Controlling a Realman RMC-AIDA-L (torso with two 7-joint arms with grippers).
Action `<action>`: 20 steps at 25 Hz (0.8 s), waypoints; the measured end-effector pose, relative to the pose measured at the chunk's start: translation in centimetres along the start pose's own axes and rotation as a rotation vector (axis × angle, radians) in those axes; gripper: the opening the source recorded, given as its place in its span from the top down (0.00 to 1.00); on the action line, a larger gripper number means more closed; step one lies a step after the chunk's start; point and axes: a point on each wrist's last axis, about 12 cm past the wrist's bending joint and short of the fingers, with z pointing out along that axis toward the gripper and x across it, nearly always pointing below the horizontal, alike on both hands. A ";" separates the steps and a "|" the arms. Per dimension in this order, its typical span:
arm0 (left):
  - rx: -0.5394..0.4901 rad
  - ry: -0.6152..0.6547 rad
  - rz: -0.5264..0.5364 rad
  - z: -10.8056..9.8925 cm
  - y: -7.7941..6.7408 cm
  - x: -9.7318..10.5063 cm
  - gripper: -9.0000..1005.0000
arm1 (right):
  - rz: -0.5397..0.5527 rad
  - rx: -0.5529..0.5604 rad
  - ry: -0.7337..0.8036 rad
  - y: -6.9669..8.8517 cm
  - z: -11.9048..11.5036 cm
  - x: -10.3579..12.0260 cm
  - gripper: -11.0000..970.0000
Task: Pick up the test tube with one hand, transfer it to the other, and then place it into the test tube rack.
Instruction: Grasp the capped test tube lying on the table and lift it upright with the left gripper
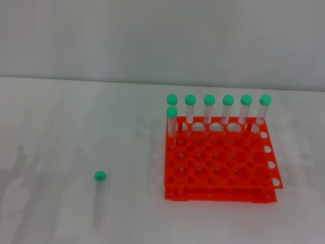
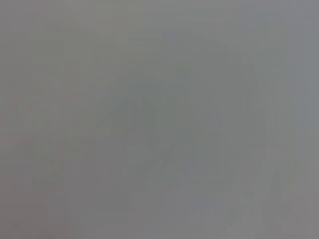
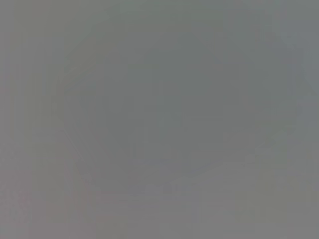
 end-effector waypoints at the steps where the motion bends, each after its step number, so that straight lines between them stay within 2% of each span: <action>1: 0.001 0.002 -0.045 0.0 0.0 0.0 0.12 | 0.000 0.000 0.001 0.0 0.0 0.0 0.10; 3: 0.002 0.007 -0.117 0.2 0.2 0.0 0.12 | -0.002 0.001 0.003 -0.1 -0.1 0.1 0.10; 6: 0.029 0.008 -0.287 0.8 0.4 -0.4 0.12 | -0.004 0.002 0.010 -0.2 -0.3 0.2 0.10; 7: 0.029 0.008 -0.287 0.8 0.4 -0.4 0.13 | -0.004 0.002 0.010 -0.2 -0.3 0.2 0.10; 11: 0.116 0.036 -0.432 2.3 1.3 -1.5 0.13 | -0.011 -0.001 0.019 -0.3 -0.5 0.4 0.10; 15: 0.243 0.149 -0.533 4.7 3.0 -3.2 0.13 | -0.039 -0.048 0.037 0.3 -0.8 0.8 0.10; 20: 0.414 0.404 -0.616 8.5 3.5 -5.7 0.13 | -0.057 -0.077 0.048 0.6 -1.0 1.1 0.10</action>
